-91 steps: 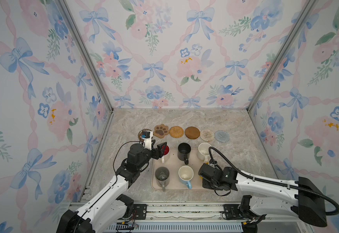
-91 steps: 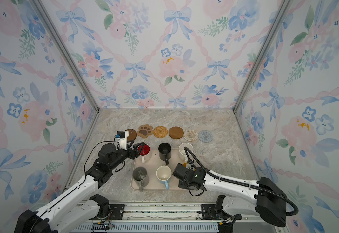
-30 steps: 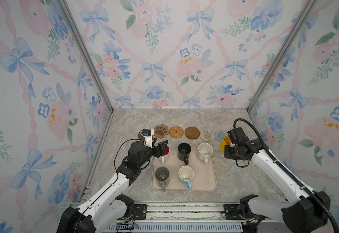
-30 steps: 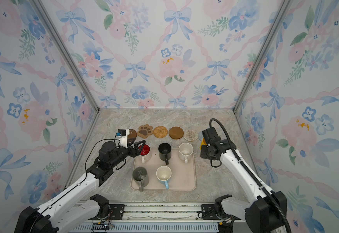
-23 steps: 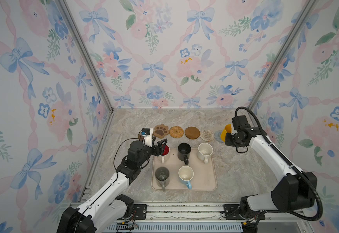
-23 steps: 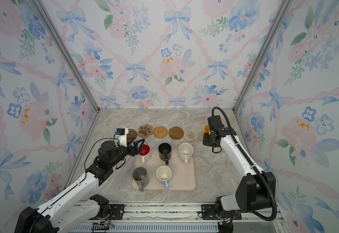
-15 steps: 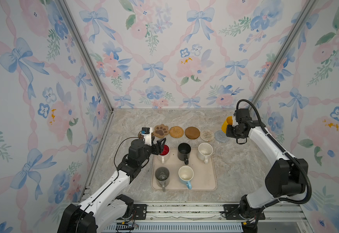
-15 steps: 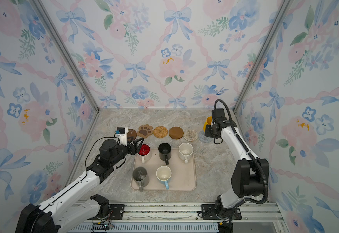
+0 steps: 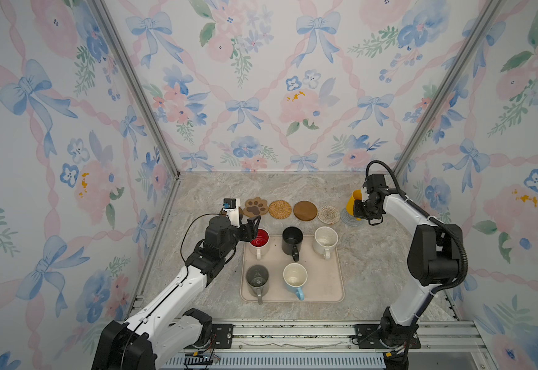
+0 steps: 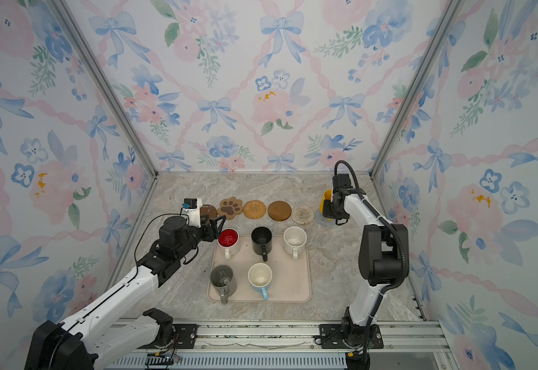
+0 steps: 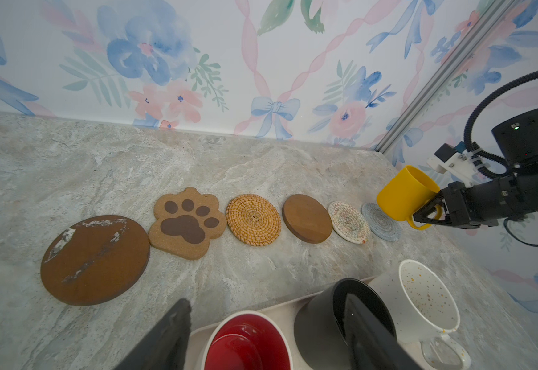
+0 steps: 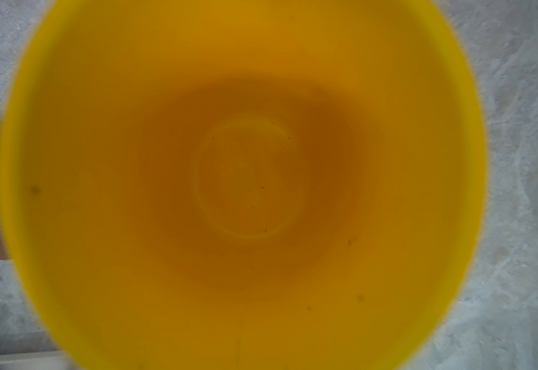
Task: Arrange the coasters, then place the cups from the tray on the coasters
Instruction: 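Carry the yellow mug with the right gripper toward the blue knit coaster, then lower the yellow mug onto the blue knit coaster with the right gripper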
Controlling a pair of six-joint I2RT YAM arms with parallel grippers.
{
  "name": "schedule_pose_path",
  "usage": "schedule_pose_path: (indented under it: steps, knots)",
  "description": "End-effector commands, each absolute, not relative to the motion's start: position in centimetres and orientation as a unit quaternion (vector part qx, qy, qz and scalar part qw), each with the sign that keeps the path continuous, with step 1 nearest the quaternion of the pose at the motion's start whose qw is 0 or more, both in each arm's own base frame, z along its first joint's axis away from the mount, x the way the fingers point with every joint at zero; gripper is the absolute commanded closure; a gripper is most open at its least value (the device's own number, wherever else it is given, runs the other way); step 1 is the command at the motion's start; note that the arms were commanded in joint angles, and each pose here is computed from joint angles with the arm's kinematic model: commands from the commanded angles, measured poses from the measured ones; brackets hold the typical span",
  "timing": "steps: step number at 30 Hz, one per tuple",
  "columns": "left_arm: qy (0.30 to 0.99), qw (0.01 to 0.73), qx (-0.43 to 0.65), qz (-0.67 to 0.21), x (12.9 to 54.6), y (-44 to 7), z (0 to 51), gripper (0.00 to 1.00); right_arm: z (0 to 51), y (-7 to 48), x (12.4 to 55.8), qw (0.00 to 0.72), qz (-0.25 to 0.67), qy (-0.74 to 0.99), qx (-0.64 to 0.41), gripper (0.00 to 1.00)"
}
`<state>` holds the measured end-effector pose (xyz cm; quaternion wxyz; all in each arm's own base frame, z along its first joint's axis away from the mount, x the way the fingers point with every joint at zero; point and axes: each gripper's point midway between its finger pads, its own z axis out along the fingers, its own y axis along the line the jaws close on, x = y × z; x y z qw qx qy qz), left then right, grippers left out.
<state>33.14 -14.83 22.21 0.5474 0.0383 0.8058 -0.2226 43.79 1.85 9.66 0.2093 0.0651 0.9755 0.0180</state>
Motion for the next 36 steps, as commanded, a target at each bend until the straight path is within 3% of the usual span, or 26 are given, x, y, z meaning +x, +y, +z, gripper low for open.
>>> schedule_pose_path:
  steps: [1,36]
  knots:
    - [0.803,0.552,0.029,-0.223,33.7,-14.6,23.1,0.28,11.9,2.1,46.2,0.262,0.022,0.963,0.057,1.0]
    - [0.807,0.544,0.03,-0.23,33.8,-15.0,22.7,0.29,9.2,2.2,44.6,0.226,0.004,0.973,0.053,1.0]
